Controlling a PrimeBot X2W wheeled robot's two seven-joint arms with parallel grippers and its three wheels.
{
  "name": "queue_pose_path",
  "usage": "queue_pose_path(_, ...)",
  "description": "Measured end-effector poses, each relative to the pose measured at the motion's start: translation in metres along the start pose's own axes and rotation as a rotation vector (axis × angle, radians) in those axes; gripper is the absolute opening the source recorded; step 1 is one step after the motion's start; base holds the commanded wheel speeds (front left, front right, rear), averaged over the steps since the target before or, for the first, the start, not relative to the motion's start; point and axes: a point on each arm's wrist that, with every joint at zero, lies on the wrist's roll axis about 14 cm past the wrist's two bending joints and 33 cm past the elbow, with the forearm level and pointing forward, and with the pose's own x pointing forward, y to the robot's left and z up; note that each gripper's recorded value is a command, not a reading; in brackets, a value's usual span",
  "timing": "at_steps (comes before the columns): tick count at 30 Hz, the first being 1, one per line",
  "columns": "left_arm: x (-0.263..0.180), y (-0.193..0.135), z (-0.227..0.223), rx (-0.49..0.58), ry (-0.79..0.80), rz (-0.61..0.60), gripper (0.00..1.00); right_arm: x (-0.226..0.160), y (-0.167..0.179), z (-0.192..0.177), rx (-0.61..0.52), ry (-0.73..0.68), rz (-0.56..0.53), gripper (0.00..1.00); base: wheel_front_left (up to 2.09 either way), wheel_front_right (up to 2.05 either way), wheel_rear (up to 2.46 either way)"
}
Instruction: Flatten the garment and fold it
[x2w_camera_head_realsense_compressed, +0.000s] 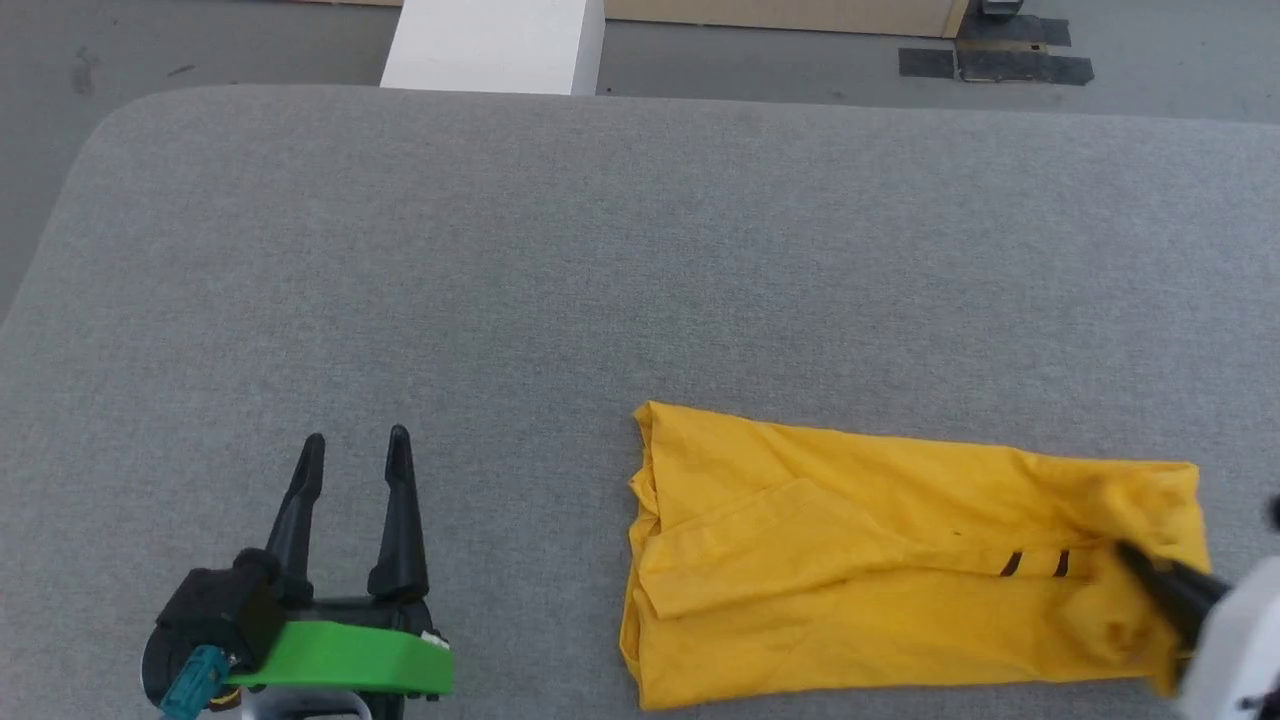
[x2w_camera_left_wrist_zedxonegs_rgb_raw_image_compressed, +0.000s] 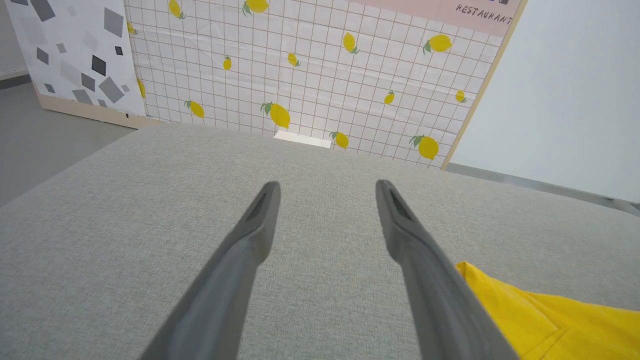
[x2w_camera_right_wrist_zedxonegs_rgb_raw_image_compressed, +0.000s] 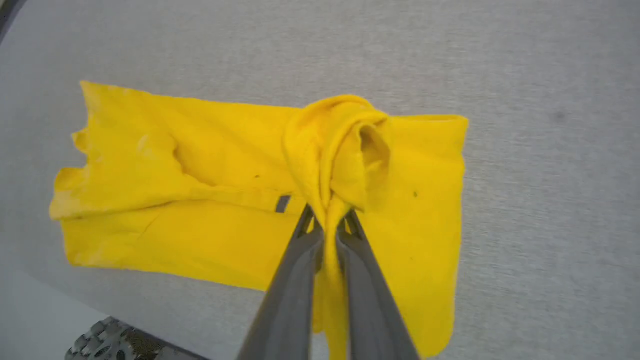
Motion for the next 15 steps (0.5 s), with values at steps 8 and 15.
queue_pose_path(8,-0.003,0.006,0.000,-0.003,0.001,0.025,1.00,0.016,0.114,0.017,-0.110,-0.011,0.355,0.00,0.00,0.00,0.00)
queue_pose_path(15,-0.006,0.013,-0.003,-0.003,0.010,0.053,1.00,0.031,0.181,0.031,-0.209,-0.032,0.554,0.00,0.00,0.00,0.00)
